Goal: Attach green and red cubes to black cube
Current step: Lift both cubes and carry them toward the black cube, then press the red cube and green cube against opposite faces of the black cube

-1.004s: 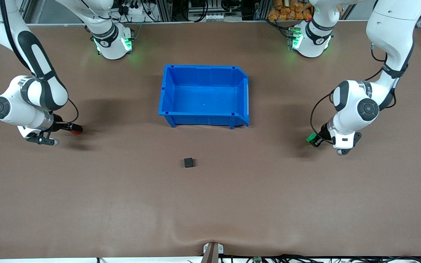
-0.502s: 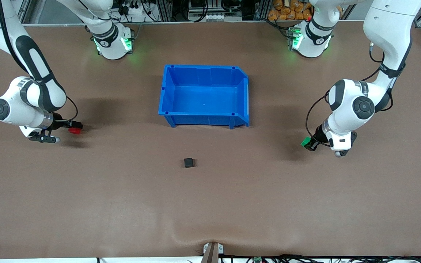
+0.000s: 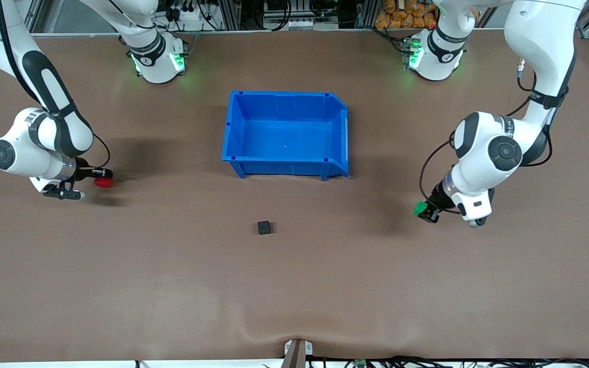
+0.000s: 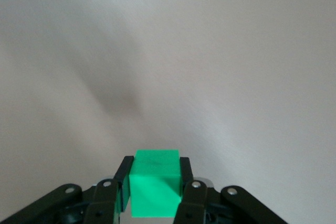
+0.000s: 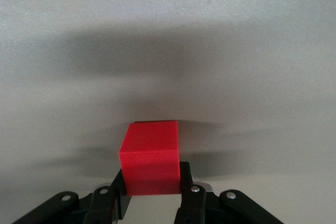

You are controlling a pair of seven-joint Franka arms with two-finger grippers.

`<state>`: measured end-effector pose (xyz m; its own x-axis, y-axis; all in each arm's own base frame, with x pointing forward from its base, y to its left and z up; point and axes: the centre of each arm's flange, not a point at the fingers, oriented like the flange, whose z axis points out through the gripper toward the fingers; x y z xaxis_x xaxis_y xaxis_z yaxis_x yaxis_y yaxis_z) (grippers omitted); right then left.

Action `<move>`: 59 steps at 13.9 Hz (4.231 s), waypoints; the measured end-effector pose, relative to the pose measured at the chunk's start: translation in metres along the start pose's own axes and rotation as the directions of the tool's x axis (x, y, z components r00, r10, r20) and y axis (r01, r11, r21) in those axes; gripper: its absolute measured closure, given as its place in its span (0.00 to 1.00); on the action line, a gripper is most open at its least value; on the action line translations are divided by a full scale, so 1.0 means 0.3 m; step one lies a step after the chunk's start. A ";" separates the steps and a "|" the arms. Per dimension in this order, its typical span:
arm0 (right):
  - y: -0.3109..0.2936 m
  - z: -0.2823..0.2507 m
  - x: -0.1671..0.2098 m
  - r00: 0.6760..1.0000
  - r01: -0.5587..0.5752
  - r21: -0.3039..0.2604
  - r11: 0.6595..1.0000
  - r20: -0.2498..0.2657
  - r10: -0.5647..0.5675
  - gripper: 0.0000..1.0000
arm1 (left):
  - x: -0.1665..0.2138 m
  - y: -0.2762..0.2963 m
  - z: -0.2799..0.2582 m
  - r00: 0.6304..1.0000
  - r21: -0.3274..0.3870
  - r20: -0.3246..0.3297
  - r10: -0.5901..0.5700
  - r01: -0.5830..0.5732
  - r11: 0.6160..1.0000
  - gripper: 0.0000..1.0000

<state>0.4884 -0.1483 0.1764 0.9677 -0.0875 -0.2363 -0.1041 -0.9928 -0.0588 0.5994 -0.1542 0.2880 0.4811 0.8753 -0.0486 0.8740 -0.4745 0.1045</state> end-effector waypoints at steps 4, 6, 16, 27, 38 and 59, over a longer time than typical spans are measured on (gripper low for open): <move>-0.016 -0.095 0.064 0.970 0.243 -0.006 0.970 -0.010 -0.243 0.60 | -0.059 0.122 -0.015 0.998 -0.024 0.015 -0.067 0.067 0.997 0.61; -0.058 -0.212 0.128 0.920 0.392 -0.004 0.920 0.003 -0.392 0.60 | -0.116 0.178 0.010 0.994 -0.031 0.029 -0.107 0.108 0.994 0.61; -0.781 -0.336 0.338 0.388 0.918 -0.130 0.374 0.109 -0.915 0.60 | -0.495 0.397 0.081 0.920 -0.030 0.103 -0.378 0.382 0.923 0.61; -1.233 -0.184 0.455 0.015 0.987 -0.159 -0.013 0.175 -0.984 0.60 | -0.849 0.493 0.252 0.733 -0.009 0.202 -0.649 0.664 0.747 0.61; -1.649 -0.093 0.384 -0.006 0.973 -0.228 -0.042 0.158 -0.987 0.60 | -1.121 0.481 0.454 0.742 -0.093 0.157 -0.652 0.668 0.738 0.61; -1.780 0.008 0.328 0.055 0.967 -0.255 0.020 0.132 -0.990 0.00 | -1.175 0.501 0.426 0.758 -0.067 0.097 -0.646 0.652 0.755 0.05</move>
<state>0.6385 0.3734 0.1821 0.1259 0.9886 -0.0830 0.9920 -0.1249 0.0172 0.5700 -0.5459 0.1938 -0.1931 0.9605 -0.2005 0.9691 0.2187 0.1139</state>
